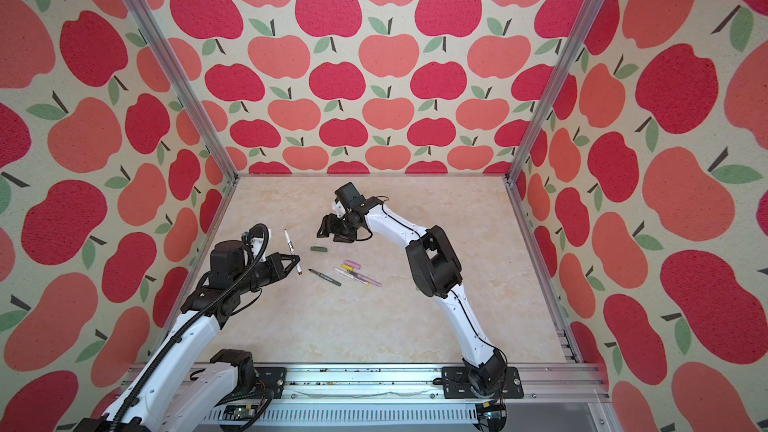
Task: Insert the pens into the pen caps
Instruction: 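Open the right gripper off the marker and lower it toward the brown cap, then close the right gripper on the brown cap lying on the table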
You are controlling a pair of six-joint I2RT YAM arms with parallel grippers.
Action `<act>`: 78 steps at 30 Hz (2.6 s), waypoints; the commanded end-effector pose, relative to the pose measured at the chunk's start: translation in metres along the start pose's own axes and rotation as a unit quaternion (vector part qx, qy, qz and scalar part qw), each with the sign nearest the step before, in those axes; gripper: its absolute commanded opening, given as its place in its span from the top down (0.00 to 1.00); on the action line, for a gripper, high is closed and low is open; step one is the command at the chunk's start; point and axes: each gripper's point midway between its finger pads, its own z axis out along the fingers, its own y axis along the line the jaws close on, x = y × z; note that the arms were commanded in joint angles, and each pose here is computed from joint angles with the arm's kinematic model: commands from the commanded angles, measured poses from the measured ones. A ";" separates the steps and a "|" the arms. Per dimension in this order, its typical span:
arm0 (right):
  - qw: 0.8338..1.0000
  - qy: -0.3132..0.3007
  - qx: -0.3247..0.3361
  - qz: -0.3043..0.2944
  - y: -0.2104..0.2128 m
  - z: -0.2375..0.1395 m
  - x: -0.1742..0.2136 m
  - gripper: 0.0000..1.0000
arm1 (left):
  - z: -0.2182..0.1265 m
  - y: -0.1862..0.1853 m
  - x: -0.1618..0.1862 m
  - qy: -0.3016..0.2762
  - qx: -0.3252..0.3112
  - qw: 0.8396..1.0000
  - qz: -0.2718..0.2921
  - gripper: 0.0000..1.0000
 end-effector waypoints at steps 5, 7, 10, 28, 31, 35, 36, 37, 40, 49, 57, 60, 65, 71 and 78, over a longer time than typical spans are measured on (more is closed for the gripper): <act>0.998 0.014 0.002 0.056 -0.036 0.021 0.001 0.32 | -0.001 0.002 0.000 0.001 -0.004 1.000 -0.004 1.00; 0.998 0.015 0.004 0.059 -0.040 0.022 0.001 0.32 | 0.000 0.003 0.000 0.001 -0.005 1.000 -0.004 1.00; 0.998 0.016 0.016 0.060 -0.049 0.024 0.002 0.32 | 0.001 0.003 0.000 0.002 -0.006 1.000 -0.005 1.00; 0.992 -0.019 0.117 0.048 -0.109 0.017 -0.015 0.33 | 0.003 0.002 -0.003 0.005 -0.007 1.000 -0.004 1.00; 0.989 -0.021 0.142 0.035 -0.117 0.016 -0.017 0.33 | 0.002 0.002 -0.004 0.005 -0.007 1.000 -0.003 0.99; 0.982 -0.014 0.186 0.006 -0.128 0.016 -0.018 0.36 | 0.002 0.002 -0.004 0.006 -0.007 1.000 -0.003 1.00; 0.981 -0.011 0.196 -0.002 -0.129 0.017 -0.018 0.37 | 0.002 0.002 -0.004 0.006 -0.007 1.000 -0.003 1.00; 0.979 -0.006 0.206 -0.012 -0.130 0.018 -0.016 0.38 | 0.002 0.002 -0.004 0.005 -0.007 1.000 -0.003 0.99; 0.970 0.005 0.240 -0.042 -0.134 0.021 -0.013 0.41 | 0.002 0.002 -0.004 0.003 -0.007 1.000 -0.002 1.00; 0.948 0.021 0.303 -0.091 -0.145 0.026 -0.006 0.55 | 0.000 0.002 -0.004 0.001 -0.006 1.000 0.000 0.99; 0.947 0.020 0.304 -0.100 -0.144 0.026 -0.008 0.63 | -0.001 0.002 -0.003 -0.001 -0.008 1.000 0.000 0.99; 0.948 0.019 0.296 -0.111 -0.140 0.029 -0.009 0.65 | -0.001 0.002 -0.004 -0.001 -0.007 1.000 0.001 0.99; 0.948 0.022 0.290 -0.127 -0.134 0.034 -0.007 0.71 | -0.001 0.001 -0.006 -0.003 -0.008 1.000 0.001 0.99; 0.943 0.033 0.298 -0.144 -0.133 0.035 -0.001 0.79 | 0.000 0.000 -0.008 -0.002 -0.006 1.000 0.001 0.99; 0.939 0.040 0.303 -0.159 -0.132 0.030 0.004 0.85 | 0.002 -0.002 -0.011 0.000 -0.002 1.000 0.001 0.99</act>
